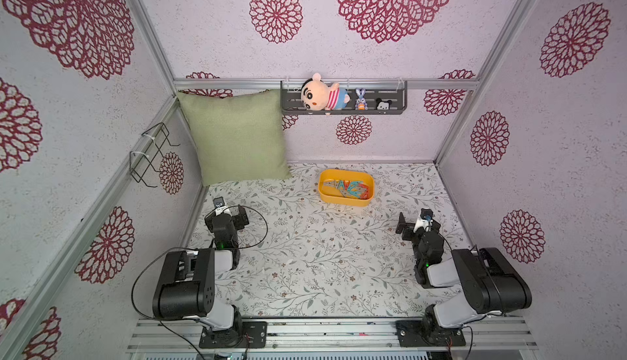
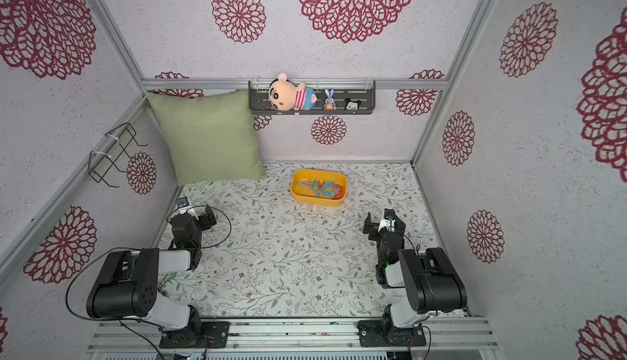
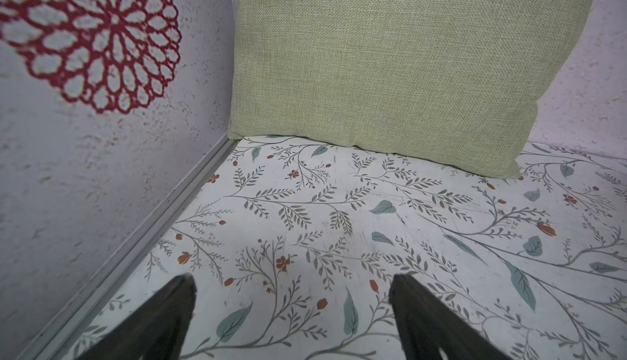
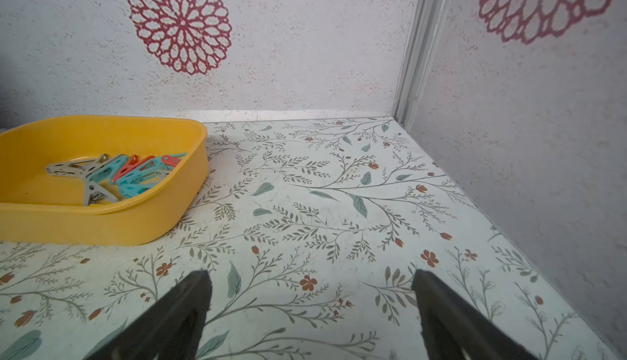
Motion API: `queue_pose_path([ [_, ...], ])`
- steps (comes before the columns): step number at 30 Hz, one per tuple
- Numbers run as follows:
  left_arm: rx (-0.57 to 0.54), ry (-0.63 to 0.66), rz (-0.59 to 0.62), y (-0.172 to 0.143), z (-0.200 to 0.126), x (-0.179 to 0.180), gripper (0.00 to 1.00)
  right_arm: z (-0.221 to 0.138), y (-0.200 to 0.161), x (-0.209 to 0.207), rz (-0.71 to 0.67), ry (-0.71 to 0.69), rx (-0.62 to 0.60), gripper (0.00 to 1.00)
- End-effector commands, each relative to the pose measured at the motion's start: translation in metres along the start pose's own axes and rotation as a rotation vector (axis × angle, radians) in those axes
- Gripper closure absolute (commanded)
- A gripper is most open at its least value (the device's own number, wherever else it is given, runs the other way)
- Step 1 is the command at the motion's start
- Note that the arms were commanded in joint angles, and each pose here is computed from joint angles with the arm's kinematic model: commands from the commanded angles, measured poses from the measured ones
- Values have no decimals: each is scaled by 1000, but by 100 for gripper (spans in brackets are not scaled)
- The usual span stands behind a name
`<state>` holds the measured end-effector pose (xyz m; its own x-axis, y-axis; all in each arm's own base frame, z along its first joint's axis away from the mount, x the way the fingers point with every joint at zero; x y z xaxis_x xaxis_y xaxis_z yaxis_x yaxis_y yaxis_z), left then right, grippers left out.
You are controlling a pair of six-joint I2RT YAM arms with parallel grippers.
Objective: Take the clothespins out of the storage box
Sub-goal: Move the storage box to the center of the board.
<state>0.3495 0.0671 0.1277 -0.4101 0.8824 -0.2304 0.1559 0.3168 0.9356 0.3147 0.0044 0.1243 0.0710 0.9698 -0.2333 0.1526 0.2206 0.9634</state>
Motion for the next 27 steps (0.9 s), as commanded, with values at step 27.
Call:
queue_pose_path([
  [27,-23,-9,-1,6,3,-2,3,3,13,-6,-5,-32,-49,1],
])
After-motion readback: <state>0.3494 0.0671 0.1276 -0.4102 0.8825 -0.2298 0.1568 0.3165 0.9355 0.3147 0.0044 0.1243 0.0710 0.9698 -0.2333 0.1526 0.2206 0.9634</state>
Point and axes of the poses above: each gripper's point midway between its finger pads, its own z axis out along the fingers, its own x axis along the line the jaws close on, y = z × x, the point moved 5 cm from there along -z, back along the fingers, and after that the axes turned 13 degrees about -z, right-handed, at the moved point
